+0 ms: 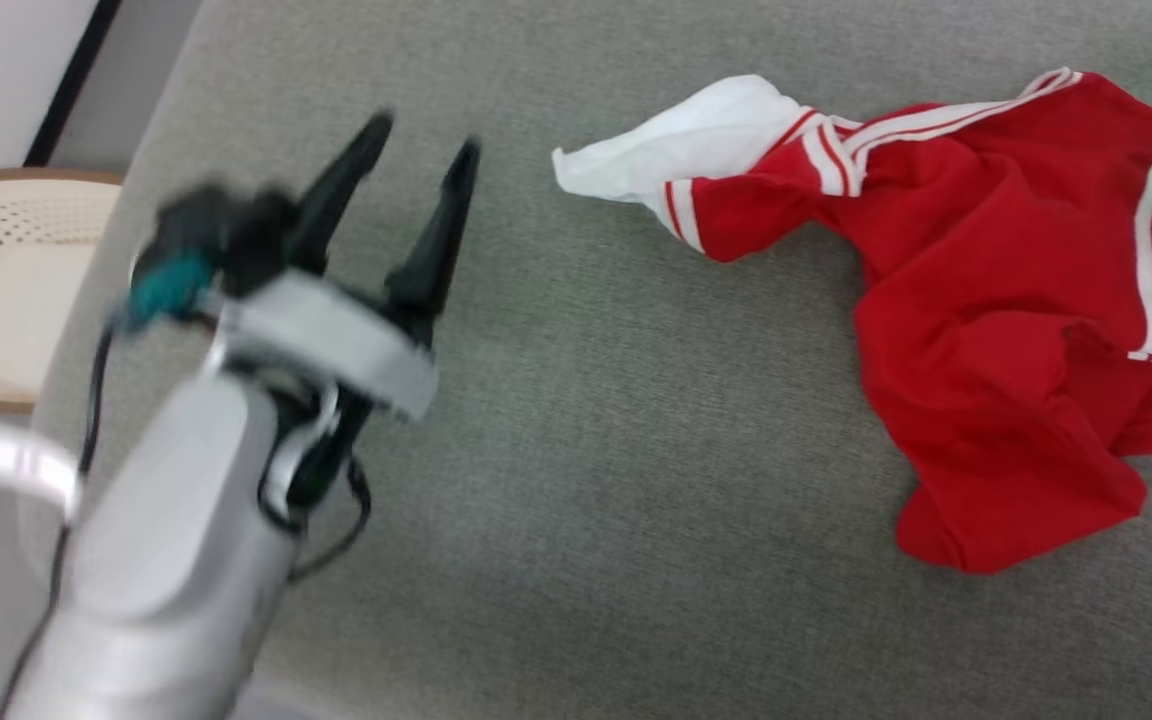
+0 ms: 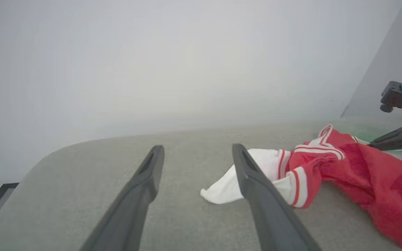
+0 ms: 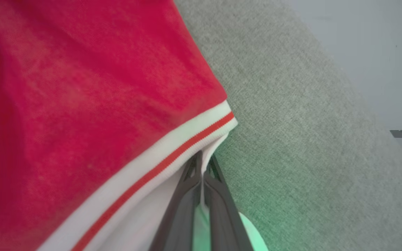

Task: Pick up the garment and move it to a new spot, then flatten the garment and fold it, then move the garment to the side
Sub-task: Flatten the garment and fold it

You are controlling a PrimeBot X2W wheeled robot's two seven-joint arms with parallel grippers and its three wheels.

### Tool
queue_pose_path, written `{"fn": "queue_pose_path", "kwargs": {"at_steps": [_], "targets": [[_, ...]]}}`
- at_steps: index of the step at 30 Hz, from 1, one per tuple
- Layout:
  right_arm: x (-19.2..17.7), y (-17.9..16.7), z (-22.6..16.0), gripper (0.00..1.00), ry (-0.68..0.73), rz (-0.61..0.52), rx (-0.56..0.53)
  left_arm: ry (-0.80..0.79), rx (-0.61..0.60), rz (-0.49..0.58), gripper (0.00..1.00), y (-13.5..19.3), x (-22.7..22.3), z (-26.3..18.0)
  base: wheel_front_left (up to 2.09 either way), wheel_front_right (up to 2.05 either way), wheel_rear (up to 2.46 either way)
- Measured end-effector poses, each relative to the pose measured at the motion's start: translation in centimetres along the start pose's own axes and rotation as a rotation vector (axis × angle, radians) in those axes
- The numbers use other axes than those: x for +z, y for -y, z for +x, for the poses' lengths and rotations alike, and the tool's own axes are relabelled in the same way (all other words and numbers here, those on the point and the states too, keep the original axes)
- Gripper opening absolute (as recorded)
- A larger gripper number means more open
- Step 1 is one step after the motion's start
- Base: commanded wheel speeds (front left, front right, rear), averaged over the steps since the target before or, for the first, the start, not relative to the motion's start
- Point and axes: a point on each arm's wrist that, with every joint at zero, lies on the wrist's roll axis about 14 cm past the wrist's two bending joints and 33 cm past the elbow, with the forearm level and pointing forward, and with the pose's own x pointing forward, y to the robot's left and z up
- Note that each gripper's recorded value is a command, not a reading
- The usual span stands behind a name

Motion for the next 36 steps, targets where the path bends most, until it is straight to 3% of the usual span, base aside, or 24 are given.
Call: {"fn": "queue_pose_path", "kwargs": {"at_steps": [3,8,17,24,36], "targets": [[0.3,0.0,0.0,0.00,0.011,0.001,-0.001,-0.055,-0.100,0.040,1.00,1.7,1.1,3.0,0.00,0.00,0.00],[0.4,0.1,0.3,0.00,0.018,-0.004,-0.001,-0.217,-0.207,0.009,1.00,4.4,0.2,6.8,0.00,0.00,0.00],[1.1,0.3,1.2,0.00,0.043,-0.016,0.011,-0.467,-0.337,0.216,1.00,8.1,-4.9,11.1,0.00,0.00,0.00],[1.0,0.2,1.3,0.00,0.062,-0.025,0.022,-0.581,-0.334,0.284,1.00,7.9,-8.0,12.5,0.00,0.00,0.00],[0.8,-0.1,1.4,0.00,0.073,-0.032,0.028,-0.697,-0.353,0.298,1.00,9.0,-11.2,13.3,0.00,0.00,0.00]]}}
